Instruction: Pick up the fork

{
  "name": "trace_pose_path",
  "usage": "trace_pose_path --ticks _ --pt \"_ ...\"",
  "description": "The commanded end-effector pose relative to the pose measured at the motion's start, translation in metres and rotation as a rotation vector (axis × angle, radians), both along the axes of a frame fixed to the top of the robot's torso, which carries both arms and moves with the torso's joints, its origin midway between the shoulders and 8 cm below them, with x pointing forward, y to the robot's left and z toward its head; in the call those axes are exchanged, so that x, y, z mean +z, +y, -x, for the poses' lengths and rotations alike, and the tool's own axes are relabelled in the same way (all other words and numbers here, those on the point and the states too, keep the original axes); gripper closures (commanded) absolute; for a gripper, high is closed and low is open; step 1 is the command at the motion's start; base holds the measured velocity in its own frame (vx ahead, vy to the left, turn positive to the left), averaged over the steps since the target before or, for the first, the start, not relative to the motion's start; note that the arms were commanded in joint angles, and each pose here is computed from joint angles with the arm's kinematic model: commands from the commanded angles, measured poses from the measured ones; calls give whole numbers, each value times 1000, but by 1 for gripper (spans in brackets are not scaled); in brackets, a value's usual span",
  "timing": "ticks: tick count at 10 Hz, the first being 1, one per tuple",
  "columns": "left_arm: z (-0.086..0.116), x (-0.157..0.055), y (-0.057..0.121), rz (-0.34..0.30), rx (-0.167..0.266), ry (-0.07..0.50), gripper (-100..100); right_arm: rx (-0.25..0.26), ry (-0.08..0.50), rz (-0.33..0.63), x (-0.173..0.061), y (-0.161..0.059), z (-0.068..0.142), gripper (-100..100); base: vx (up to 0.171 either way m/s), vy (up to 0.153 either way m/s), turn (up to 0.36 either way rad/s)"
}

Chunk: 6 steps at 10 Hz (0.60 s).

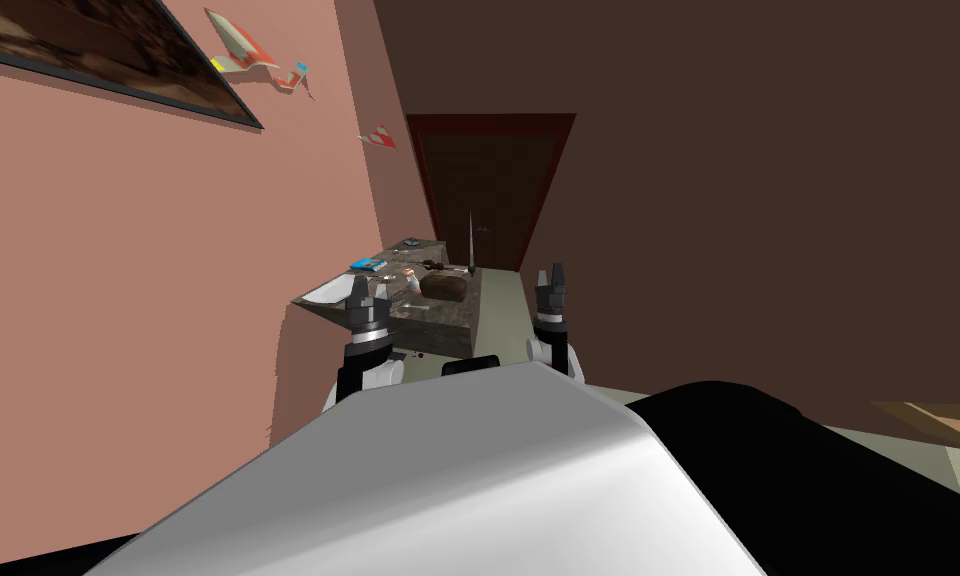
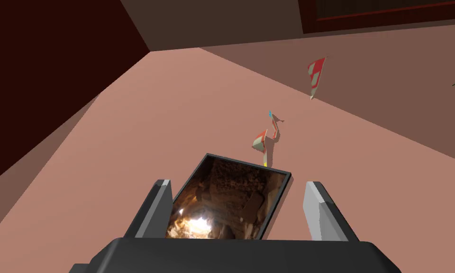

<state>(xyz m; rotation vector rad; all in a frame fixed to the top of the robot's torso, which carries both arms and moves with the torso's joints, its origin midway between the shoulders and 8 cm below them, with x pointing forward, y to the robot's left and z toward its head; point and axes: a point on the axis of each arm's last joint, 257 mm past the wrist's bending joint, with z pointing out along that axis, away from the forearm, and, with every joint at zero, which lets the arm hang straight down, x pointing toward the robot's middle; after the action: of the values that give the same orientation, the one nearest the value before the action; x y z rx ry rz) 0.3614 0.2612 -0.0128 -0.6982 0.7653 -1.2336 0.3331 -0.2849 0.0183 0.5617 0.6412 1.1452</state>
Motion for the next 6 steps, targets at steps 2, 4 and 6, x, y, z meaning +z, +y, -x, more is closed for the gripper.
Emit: trace_pose_path --ticks 2,4,6 --pt "-18 -17 -9 -54 -46 57 -100 0 0 0 0 0 0 0 -21 -1 41" --pt "-35 -35 -15 -101 -78 116 -100 0 0 0 0 0 0 0 -33 -1 34" --pt "-46 -46 -17 -129 -92 153 -100 0 0 0 0 0 0 0 -30 1 24"
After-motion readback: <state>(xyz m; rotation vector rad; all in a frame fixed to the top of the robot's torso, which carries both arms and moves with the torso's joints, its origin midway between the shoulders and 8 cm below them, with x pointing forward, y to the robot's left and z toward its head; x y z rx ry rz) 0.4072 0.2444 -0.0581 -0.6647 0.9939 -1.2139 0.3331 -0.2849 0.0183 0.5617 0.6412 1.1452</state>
